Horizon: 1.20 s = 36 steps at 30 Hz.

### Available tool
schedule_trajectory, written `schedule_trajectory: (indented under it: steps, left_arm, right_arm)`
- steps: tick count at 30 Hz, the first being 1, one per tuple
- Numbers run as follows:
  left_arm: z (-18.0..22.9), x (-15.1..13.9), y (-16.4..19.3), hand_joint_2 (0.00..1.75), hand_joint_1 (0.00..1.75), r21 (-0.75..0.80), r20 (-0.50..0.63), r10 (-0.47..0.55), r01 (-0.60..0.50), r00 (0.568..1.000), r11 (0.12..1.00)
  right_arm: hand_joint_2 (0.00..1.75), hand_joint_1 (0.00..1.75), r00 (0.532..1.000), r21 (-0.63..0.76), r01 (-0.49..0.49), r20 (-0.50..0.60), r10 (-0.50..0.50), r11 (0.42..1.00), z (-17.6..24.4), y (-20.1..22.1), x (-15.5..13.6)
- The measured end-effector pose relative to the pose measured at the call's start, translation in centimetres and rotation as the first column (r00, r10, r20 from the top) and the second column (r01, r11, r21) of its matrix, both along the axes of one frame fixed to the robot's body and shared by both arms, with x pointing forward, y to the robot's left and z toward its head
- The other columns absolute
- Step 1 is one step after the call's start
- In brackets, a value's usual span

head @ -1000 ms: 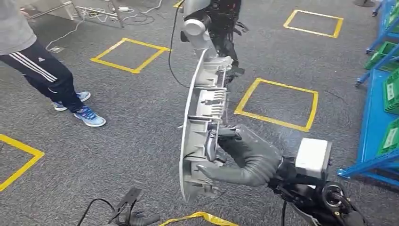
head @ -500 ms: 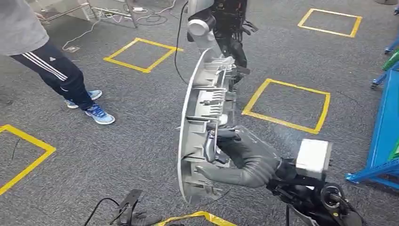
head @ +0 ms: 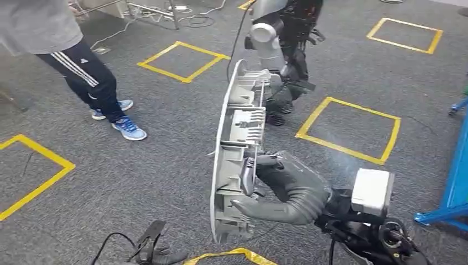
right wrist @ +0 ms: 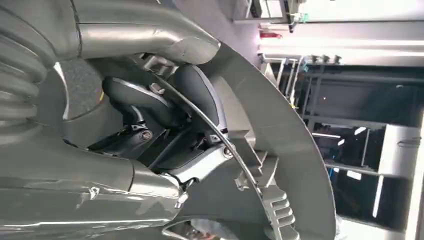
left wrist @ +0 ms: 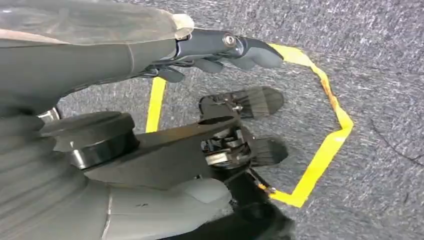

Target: Take the parts from the cabinet and place them on the table.

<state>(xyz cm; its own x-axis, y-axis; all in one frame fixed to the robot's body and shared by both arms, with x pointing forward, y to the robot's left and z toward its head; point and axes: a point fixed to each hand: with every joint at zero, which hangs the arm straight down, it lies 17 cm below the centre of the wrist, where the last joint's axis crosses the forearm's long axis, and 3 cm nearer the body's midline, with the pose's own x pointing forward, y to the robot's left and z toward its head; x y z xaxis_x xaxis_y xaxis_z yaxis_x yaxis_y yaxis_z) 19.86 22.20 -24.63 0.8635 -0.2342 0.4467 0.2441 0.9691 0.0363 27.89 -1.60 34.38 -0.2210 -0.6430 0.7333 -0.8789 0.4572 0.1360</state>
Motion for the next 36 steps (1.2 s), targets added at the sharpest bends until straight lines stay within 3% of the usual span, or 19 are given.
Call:
schedule_trajectory:
  steps: [36]
  left_arm:
    - [0.1,-0.2,-0.8,1.75,0.00,-0.024,0.000,-0.004,0.004,1.000,1.000]
  right_arm:
    - [1.75,1.75,0.998,-0.015,-0.059,-0.028,0.058,0.998,-0.5,1.0,0.2]
